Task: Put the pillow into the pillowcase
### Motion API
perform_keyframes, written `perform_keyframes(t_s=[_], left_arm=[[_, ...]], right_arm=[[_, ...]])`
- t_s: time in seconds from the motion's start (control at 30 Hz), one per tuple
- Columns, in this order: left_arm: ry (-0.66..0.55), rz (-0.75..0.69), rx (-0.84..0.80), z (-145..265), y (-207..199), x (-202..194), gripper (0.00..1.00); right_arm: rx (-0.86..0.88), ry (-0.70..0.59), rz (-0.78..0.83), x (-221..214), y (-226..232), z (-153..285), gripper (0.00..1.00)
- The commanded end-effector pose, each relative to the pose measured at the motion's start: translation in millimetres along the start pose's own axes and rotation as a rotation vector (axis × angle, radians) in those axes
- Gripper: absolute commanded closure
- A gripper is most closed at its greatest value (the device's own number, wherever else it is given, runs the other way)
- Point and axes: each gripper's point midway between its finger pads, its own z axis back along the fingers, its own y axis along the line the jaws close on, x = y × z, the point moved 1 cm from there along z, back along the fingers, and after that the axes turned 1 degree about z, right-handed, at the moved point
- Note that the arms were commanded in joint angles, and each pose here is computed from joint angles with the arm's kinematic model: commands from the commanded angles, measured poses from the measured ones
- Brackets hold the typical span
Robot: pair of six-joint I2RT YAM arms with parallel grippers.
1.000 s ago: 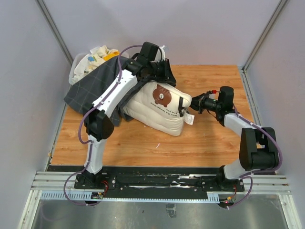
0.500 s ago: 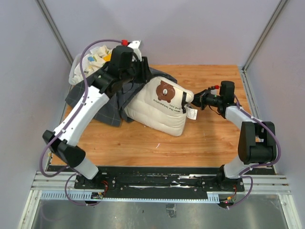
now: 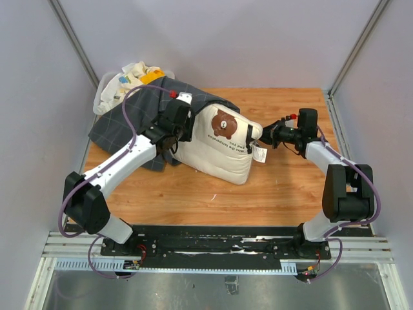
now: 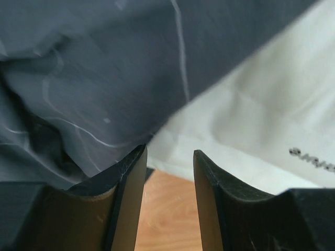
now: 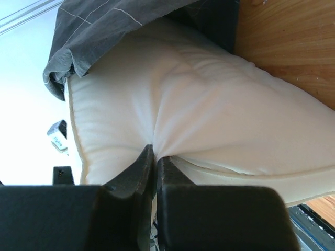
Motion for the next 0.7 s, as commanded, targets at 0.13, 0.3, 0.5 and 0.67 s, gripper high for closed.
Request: perform_keyframes(t_s=[0.13, 0.3, 0.5, 0.67], left_arm=[[-0.185, -0.022, 0.201, -16, 25, 43, 0.53], [-0.148, -0.069, 0.233, -37, 24, 35, 0.52], [-0.161, -0.082, 0.294, -43, 31, 40, 0.52], [-0.174, -0.088, 0.422, -39, 48, 49, 0.47]], right_arm=[[-0.006, -0.029, 0.072, 6, 3, 4, 0.98], [-0.006, -0.028, 0.076, 6, 4, 4, 0.98], [-0.009, -0.028, 0.086, 5, 5, 2, 0.98], [-0.012, -0.018, 0.094, 3, 5, -1, 0.97]])
